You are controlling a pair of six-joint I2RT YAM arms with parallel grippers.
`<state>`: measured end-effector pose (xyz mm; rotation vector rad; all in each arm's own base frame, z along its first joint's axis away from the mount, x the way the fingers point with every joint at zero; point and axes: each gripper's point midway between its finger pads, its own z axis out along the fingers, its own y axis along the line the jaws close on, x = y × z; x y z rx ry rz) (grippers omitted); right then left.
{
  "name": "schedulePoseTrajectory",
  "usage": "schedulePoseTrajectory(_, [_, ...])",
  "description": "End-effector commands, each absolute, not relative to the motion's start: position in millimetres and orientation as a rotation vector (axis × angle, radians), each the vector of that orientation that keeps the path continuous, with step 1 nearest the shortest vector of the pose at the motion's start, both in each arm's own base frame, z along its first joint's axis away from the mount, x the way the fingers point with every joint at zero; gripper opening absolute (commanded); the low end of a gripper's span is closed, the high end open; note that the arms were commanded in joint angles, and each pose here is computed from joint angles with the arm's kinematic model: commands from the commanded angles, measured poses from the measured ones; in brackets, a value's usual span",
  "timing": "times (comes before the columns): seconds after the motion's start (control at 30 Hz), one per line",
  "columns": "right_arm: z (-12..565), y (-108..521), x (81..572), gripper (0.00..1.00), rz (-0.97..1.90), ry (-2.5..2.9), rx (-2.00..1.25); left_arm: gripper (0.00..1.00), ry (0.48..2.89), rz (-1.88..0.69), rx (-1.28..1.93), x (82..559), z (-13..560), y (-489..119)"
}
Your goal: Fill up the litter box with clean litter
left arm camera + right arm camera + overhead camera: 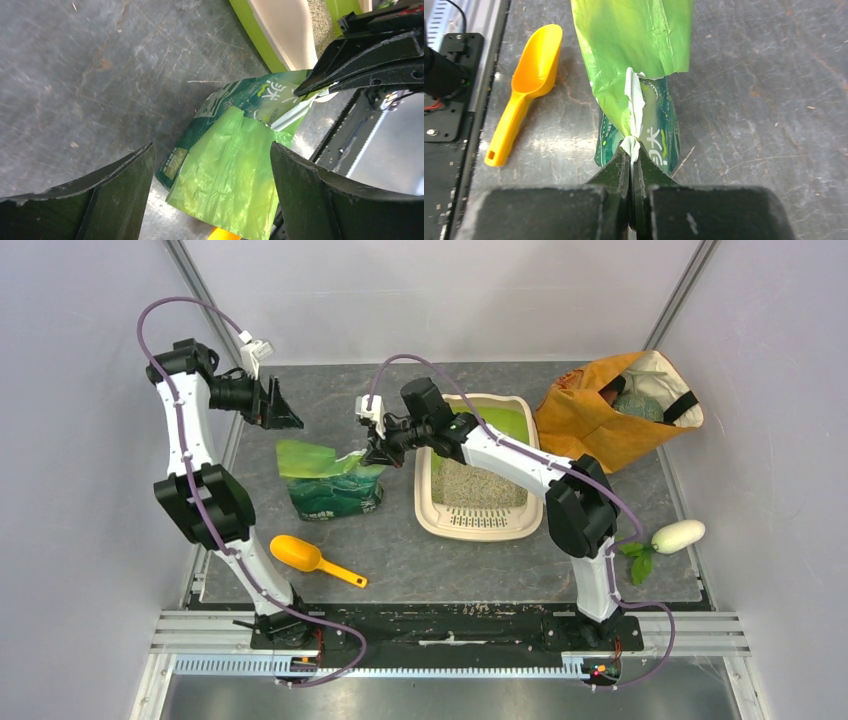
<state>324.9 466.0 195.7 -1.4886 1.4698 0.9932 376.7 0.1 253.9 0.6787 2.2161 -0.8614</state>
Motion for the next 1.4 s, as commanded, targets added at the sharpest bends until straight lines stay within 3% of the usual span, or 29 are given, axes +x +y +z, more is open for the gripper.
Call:
schedulePoseTrajectory(0.0, [227, 469, 333, 0.00, 0.851, 1.284, -1.481, 0.91, 2.343, -1.027, 0.504, 355, 257, -9])
schedulePoseTrajectory(0.53, [234, 472, 330, 0.00, 0.804, 1.209, -1.482, 0.91, 2.482, -1.234, 0.535, 330, 196, -35])
schedulePoseTrajectory(0.6, [234, 472, 329, 0.00, 0.807, 1.213, -1.480, 0.76, 2.431, -1.216, 0.579, 329, 205, -37])
schedulePoseTrajectory(0.67, [233, 471, 330, 0.00, 0.811, 1.231, -1.471, 0.50, 2.379, -1.189, 0.636, 324, 214, -40])
schedulePoseTrajectory(0.73, [232, 470, 329, 0.14, 0.820, 1.255, -1.463, 0.14, 2.319, -1.149, 0.707, 316, 223, -42])
schedulePoseTrajectory(0.8, [232, 468, 329, 0.22, 0.834, 1.286, -1.453, 0.02, 2.251, -1.105, 0.773, 309, 236, -46])
schedulePoseTrajectory(0.93, [235, 457, 330, 0.59, 0.893, 1.395, -1.409, 0.02, 2.084, -0.998, 0.909, 295, 263, -52])
schedulePoseTrajectory(1.03, [237, 448, 327, 0.71, 0.966, 1.449, -1.402, 0.02, 1.957, -0.904, 1.027, 285, 277, -55])
schedulePoseTrajectory(1.23, [242, 453, 316, 0.72, 1.086, 1.462, -1.422, 0.02, 1.674, -0.715, 1.261, 267, 290, -66])
schedulePoseTrajectory(1.37, [236, 463, 319, 0.70, 1.129, 1.495, -1.392, 0.02, 1.643, -0.631, 1.302, 271, 286, -62])
